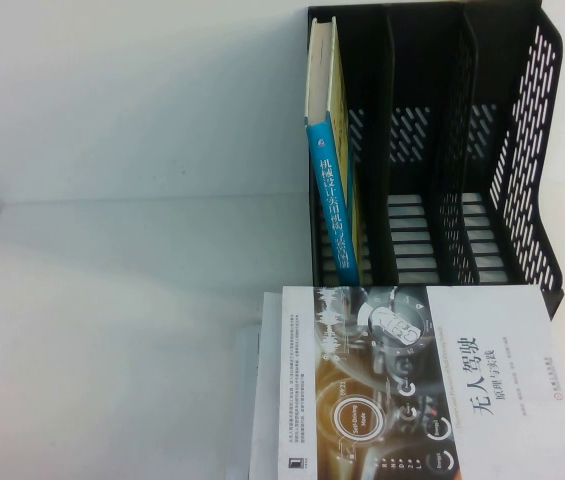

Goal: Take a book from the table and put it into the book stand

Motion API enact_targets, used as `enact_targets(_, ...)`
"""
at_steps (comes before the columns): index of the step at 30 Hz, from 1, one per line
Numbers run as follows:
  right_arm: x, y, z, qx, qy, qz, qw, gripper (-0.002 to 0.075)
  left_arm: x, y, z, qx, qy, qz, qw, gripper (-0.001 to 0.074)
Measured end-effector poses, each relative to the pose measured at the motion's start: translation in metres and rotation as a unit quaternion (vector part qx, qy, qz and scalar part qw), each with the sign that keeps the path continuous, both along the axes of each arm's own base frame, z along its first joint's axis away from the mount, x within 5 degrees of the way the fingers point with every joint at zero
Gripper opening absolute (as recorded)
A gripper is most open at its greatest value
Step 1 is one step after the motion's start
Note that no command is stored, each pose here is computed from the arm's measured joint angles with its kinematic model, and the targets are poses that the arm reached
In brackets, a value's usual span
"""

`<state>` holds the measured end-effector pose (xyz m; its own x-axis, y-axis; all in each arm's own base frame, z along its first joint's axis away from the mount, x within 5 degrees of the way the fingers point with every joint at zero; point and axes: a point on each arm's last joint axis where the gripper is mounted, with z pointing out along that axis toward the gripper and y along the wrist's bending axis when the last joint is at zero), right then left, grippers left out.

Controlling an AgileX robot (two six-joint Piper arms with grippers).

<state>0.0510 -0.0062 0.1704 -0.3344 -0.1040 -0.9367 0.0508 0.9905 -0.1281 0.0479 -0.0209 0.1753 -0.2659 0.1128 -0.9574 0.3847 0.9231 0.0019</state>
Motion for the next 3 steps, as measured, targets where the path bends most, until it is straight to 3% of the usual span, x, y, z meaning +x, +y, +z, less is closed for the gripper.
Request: enact_targets(3,0.0,0.0,0.0,0.0,0.0,0.0,1.0,-0.0003,0.0,0.0,0.0,0.0,0.0,0.0,1.0,-0.0002)
